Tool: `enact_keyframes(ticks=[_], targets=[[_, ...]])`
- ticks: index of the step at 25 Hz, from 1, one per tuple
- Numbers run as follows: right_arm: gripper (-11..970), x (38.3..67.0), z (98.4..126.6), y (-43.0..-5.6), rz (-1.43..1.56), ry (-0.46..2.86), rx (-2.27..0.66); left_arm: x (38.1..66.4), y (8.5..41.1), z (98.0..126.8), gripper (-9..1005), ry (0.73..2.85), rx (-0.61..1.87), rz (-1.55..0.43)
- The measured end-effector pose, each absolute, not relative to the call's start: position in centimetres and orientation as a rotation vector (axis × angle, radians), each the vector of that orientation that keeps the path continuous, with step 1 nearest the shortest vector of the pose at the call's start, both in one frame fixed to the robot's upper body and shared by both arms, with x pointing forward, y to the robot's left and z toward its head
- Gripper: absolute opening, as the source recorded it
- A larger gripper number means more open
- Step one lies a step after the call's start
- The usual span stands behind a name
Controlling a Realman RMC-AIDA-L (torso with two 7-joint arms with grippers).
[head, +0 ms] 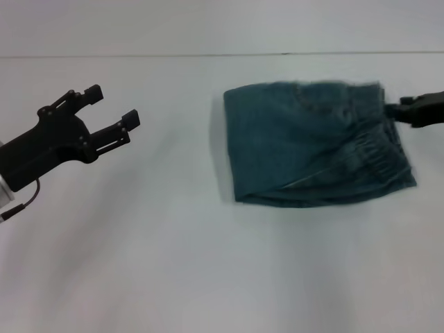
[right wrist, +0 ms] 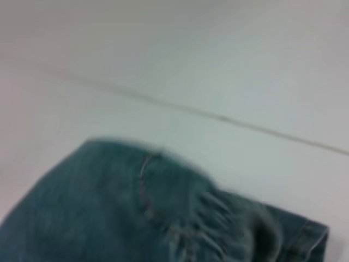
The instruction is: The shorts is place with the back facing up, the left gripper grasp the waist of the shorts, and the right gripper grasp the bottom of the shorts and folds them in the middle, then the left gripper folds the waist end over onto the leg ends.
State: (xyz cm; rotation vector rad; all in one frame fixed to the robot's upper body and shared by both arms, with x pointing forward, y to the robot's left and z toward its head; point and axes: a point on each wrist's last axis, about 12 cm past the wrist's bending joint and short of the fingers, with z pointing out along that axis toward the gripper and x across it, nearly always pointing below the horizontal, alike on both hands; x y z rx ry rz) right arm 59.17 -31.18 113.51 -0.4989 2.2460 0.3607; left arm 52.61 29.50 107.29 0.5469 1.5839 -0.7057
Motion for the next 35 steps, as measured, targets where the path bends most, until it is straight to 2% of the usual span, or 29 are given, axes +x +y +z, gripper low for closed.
enact_keyframes(ticks=[4,8,13,19,24,28,35], targets=[[355,57.9,114.3,-33.7,0.434,2.187,-0.441,52.6,29.5,107.2,901,1.59,0.55,-0.705],[518,57.0,114.5,-34.5,0.46,2.142,-0.466,52.6,29.6,107.2,900,1.599,0.564,-0.702],[638,54.7,114.2,-34.8,0.534,1.982,-0.567,52.1,30.1,106.9,900,1.618,0.587,-0.702],[789,51.5,112.0,-34.3,0.663,1.82,-0.688,51.0,31.2,107.1,901,1.627,0.665,-0.753],[942,49.3,108.9,-33.3,0.731,1.727,-0.796,50.0,32.3,107.6,900,1.615,0.692,-0.808],[945,48.1,106.7,-32.3,0.773,1.683,-0.835,49.2,32.3,107.3,900,1.64,0.736,-0.846],[944,46.8,105.1,-31.0,0.804,1.635,-0.932,47.9,32.0,106.3,901,1.679,0.791,-0.88]])
